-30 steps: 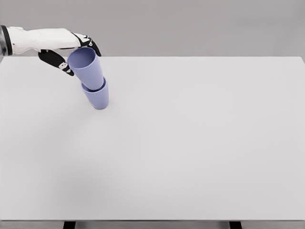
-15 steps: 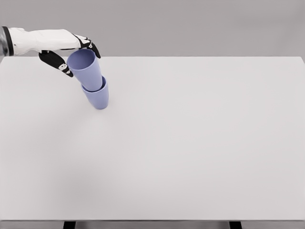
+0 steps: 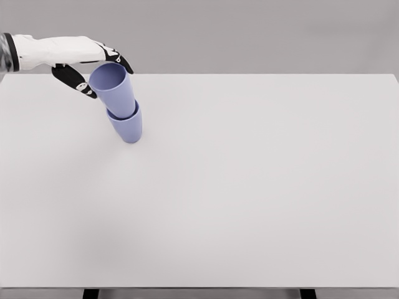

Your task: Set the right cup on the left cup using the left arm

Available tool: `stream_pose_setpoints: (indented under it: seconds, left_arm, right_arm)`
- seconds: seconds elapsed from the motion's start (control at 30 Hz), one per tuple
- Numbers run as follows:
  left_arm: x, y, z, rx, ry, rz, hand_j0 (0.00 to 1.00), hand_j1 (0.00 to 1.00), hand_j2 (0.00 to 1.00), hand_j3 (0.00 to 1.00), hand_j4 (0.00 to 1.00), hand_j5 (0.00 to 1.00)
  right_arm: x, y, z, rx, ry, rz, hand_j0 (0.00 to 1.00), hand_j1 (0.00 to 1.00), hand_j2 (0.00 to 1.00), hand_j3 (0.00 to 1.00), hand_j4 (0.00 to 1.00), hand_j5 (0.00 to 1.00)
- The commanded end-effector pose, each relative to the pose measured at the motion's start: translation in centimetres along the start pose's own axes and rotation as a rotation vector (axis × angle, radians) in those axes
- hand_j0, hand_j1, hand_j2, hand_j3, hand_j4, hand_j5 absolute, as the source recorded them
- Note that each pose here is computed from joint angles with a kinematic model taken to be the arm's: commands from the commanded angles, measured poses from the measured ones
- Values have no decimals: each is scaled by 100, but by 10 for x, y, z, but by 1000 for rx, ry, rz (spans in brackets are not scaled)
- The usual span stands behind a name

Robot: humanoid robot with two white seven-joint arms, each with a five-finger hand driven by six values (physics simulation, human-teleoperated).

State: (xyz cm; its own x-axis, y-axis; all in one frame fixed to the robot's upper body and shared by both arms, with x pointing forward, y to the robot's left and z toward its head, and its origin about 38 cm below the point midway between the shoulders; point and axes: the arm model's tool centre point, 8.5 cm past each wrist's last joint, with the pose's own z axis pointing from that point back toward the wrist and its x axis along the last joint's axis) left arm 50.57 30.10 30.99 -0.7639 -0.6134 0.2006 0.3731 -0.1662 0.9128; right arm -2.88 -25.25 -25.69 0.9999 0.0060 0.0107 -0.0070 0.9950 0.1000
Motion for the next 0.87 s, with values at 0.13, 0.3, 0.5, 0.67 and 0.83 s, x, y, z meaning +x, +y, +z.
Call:
stream_pose_setpoints:
  seconds: [0.13, 0.3, 0.5, 0.67, 0.83]
  left_arm:
    - [-1, 1, 1, 6, 3, 6, 85, 85, 85, 85, 85, 85]
    - [-2, 0, 1, 5, 5, 8, 93, 93, 93, 93, 93, 93]
    - [10, 9, 4, 30, -28, -10, 100, 100, 100, 100, 100, 100]
    - [91, 10, 70, 75, -252, 25, 100, 100, 100, 100, 100, 100]
    - [115, -25, 81, 44, -324, 117, 100, 100, 100, 100, 100, 100]
  right_arm:
    - [0, 0, 0, 0, 0, 0, 100, 100, 100, 100, 100, 100]
    - [0, 0, 0, 0, 0, 0, 100, 100, 100, 100, 100, 100]
    - [0, 0, 0, 0, 0, 0, 100, 100, 100, 100, 100, 100]
    - [0, 0, 0, 0, 0, 0, 100, 100, 100, 100, 100, 100]
    - [0, 0, 0, -1, 0, 0, 100, 100, 100, 100, 100, 100]
